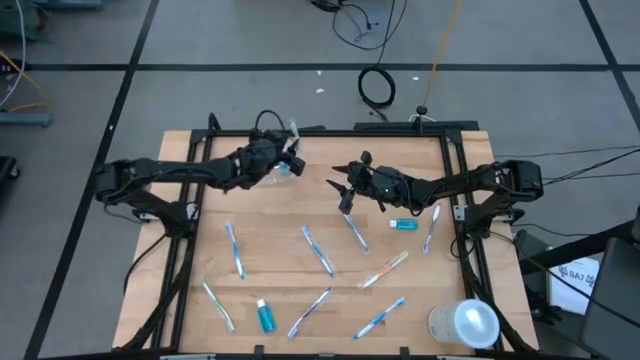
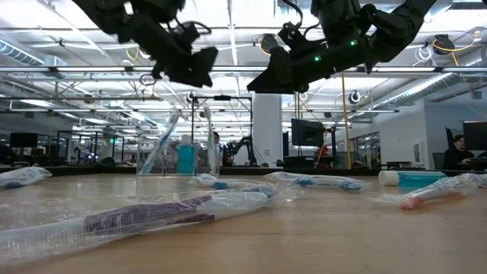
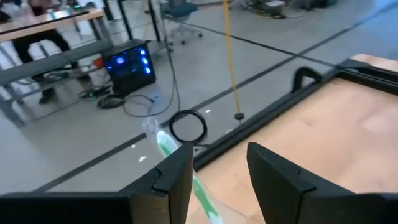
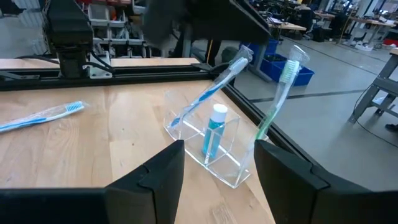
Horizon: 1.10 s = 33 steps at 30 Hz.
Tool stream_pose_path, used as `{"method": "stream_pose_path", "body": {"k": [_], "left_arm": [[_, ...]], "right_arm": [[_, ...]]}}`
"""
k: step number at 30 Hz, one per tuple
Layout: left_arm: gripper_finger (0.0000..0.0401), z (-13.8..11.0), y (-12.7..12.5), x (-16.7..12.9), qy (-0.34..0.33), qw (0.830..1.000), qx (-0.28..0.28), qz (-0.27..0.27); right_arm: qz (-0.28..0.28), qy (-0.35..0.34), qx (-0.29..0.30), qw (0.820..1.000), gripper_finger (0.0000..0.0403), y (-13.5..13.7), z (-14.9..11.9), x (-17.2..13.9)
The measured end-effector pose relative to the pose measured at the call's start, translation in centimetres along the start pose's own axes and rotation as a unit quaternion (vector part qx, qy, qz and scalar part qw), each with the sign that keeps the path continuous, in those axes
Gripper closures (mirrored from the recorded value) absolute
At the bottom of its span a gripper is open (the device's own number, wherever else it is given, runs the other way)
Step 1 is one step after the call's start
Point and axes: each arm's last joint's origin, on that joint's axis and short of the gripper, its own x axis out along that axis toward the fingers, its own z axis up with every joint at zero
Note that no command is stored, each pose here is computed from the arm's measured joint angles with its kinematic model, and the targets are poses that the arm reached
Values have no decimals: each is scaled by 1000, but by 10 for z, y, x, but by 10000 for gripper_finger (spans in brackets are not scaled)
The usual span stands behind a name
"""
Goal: Pick & Place toothbrushing station
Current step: Put the blue toothbrush into the transparent organizer
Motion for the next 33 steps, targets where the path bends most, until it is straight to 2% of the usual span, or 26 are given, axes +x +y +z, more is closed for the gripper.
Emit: {"method": "stream_pose_path", "body": {"k": [4,8,12,17,24,29,33], "left_arm": [[242,7,-3,-28,17,997,17,-77],[242,1,-12,-53,72,980,31,-182],[242,-13,-19,-77,153,962,16,-225],[242,-34,-21,-103,282,936,-43,-208],[242,-64,-22,-134,443,882,-104,-120],[242,-79,-24,-155,494,862,-91,-64],[242,-86,-30,-169,504,856,-103,-47]], "right_arm": [[1,1,2,1000,215,0,0,0],[1,2,3,1000,215,1,0,0],[2,7,1,1000,215,1,-1,0],[2,13,0,1000,216,1,-2,0],[3,15,-1,1000,216,1,-3,0],[3,18,-2,1000,216,1,-4,0],[3,18,-2,1000,216,1,-4,0]]}}
